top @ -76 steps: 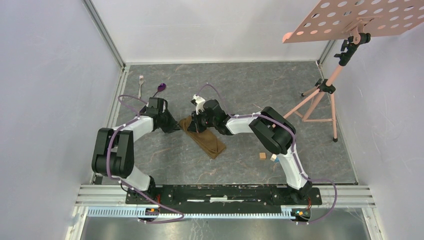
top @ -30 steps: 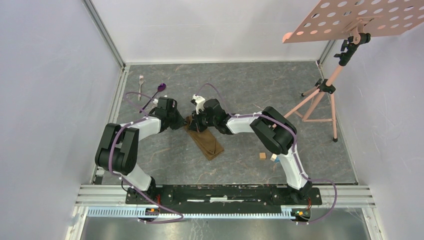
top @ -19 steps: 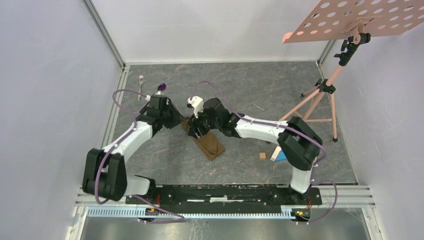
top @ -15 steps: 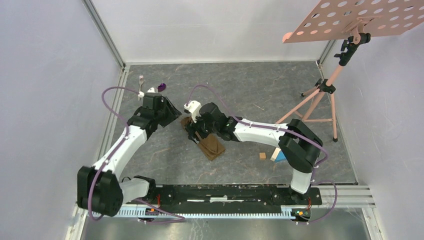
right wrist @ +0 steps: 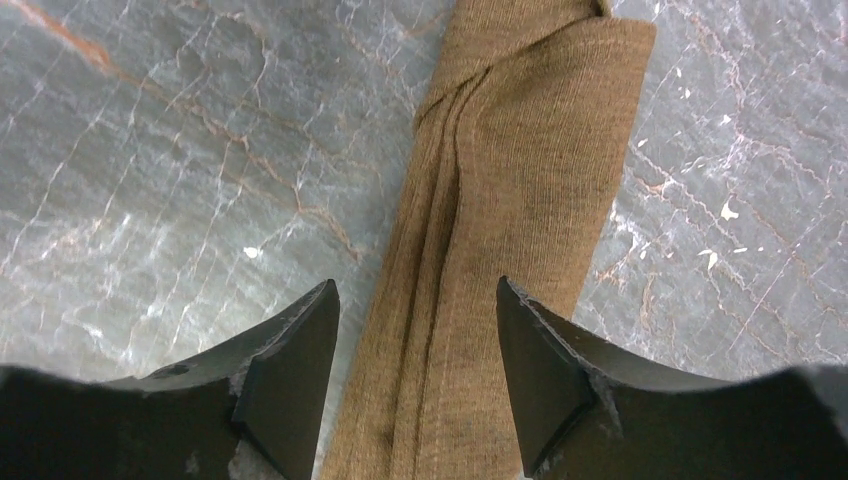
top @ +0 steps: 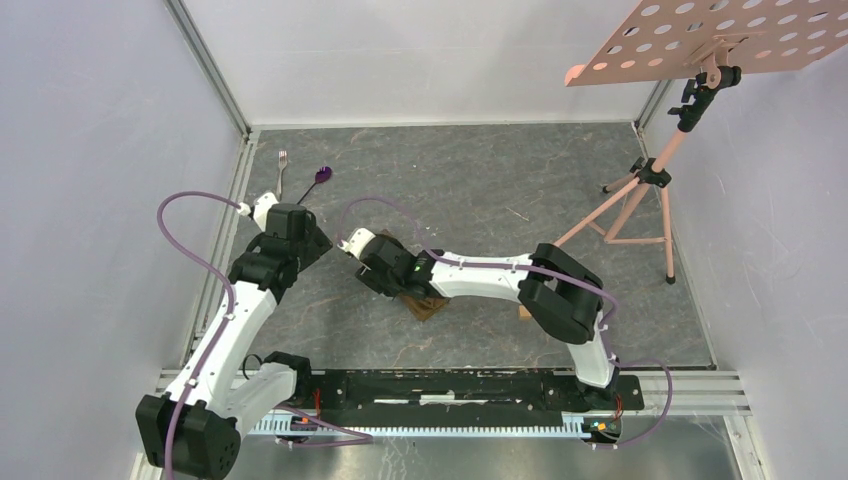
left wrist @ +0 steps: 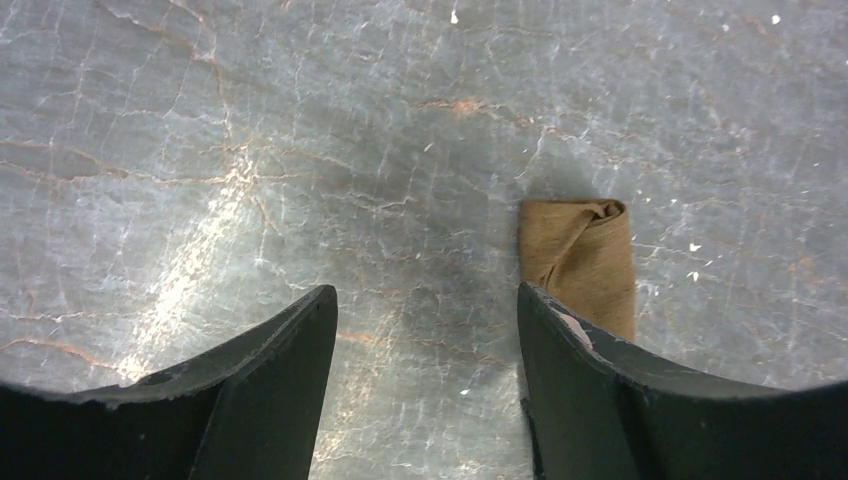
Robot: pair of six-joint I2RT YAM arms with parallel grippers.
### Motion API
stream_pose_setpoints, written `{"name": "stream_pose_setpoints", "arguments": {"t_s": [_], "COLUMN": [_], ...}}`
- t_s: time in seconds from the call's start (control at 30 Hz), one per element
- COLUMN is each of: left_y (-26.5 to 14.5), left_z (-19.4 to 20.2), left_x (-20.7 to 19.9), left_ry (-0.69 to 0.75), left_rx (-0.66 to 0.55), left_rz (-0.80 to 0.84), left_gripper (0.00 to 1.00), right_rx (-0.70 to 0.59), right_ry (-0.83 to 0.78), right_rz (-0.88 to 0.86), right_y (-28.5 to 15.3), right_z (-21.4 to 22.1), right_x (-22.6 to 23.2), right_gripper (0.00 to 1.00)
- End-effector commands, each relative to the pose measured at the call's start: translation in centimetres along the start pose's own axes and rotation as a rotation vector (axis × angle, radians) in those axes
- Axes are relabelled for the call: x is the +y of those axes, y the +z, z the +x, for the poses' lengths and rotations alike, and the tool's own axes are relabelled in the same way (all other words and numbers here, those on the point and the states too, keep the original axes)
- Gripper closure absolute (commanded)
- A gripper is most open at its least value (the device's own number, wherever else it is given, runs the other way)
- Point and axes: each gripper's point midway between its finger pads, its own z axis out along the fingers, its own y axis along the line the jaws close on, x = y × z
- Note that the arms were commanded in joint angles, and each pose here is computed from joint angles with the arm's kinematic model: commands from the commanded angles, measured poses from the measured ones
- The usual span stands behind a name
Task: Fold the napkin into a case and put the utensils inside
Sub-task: Pick up the smaller rectangle-folded napkin from the center of the board, then turn over the smaller rectangle-folded napkin at the center of the board.
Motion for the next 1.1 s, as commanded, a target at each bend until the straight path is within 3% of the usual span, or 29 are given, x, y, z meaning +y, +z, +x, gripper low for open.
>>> {"name": "stream_pose_setpoints", "arguments": {"t_s": [0.0,0.23,0.4,0.47,0.57,0.67,0.83,1.07], "left_y": [0.1,-0.6,-1.1,-1.1,-1.1,-1.1,-1.4,-1.5], "left_z": [0.2,-0.4,-0.8,-0.8,-0.7,-0.5,-0.8,-1.0], "left_x": [0.7,0.7,0.9,1.0,1.2,1.5,1.6,0.9], "left_ry": [-0.009,-0.011,-0.014,-0.015,-0.015,-0.013,-0.014,-0.020], "left_rx": [-0.002,-0.025,-0.045,-0.048,-0.047,-0.043,-0.055,-0.045], "left_rz": [-0.028,-0.014,-0.016,-0.017,-0.022,-0.036,-0.038,-0.016], "left_gripper": [0.27,0.28,0.28,0.28,0.28,0.28,0.29,0.30], "right_rx": [-0.017,0.017,0.026,0.039,0.027,-0.029,-0.173,-0.256], "right_ry": [-0.002,0.000,0.001,-0.004,0.006,0.042,0.231,0.682], "right_rz": [0.075,0.132,0.228,0.256,0.283,0.265,-0.049,-0.657], "right_y": [0.9,2.7,3.6,4.0,4.1,2.5,-2.0,-6.3], "right_z": [-1.6,-0.5,1.3,2.0,2.2,-0.2,-4.6,-4.4], "right_x": [-0.4,0.1,-0.8,-1.2,-1.5,-1.7,0.3,3.2], "right_gripper": [0.37,0.40,0.52,0.61,0.83,1.00,1.00,1.00]}}
